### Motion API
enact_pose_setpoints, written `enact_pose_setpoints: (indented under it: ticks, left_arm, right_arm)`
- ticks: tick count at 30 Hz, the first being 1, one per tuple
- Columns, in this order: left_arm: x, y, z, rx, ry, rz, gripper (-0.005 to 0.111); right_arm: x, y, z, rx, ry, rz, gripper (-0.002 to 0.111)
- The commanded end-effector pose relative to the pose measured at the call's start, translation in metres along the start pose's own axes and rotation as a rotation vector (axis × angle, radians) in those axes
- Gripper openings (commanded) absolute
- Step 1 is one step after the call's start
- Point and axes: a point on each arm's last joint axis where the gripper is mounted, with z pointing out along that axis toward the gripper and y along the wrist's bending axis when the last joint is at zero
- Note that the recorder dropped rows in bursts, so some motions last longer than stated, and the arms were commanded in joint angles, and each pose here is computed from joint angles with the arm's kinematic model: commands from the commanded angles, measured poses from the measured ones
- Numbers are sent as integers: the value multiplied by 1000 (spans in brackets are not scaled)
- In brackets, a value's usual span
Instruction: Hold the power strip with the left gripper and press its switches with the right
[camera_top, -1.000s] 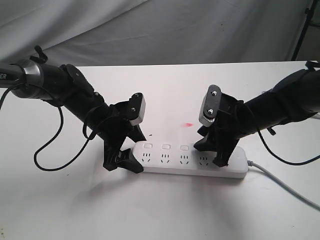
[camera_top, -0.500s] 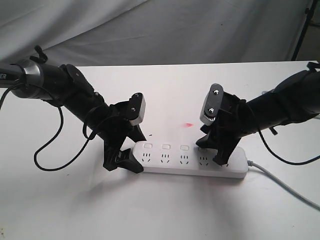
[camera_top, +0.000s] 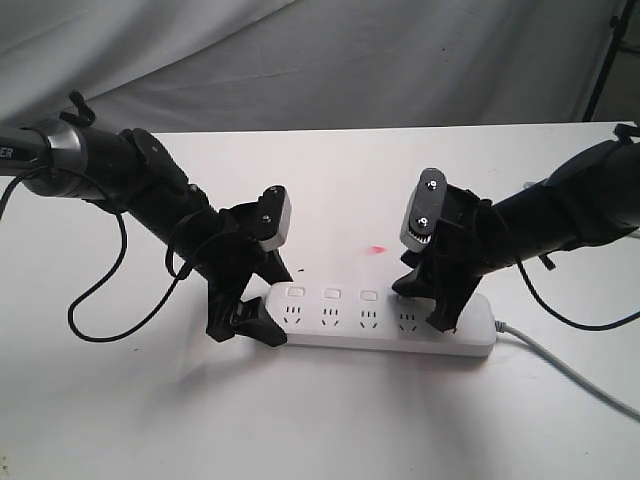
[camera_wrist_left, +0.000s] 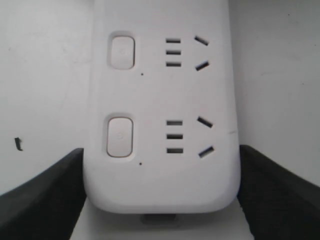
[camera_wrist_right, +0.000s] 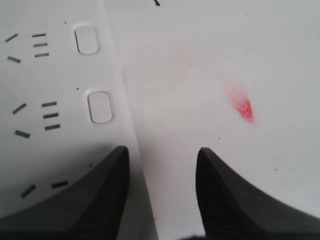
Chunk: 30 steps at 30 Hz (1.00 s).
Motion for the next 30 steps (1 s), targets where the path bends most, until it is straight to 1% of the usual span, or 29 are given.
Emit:
enact_pose_setpoints:
  ticks: [1,9,14,22,25,30]
  left_arm:
    - [-4,0,0,0,-5,4,67]
    - [-4,0,0,0,-5,4,67]
    - [-4,0,0,0,-5,4,67]
    - [-4,0,0,0,-5,4,67]
    - [-4,0,0,0,-5,4,67]
    - [-4,0,0,0,-5,4,67]
  right_arm:
    - [26,12,13,-38,112,-83,41]
    - [29,14,14,-30,111,-69,41]
    - [16,10,8,-34,49,-47,41]
    - [-14,1,-31,79,-36,-86,41]
    - [-21,-2,-46,123,-58,-62,41]
    - [-7,-2,-53,109,-52,-7,41]
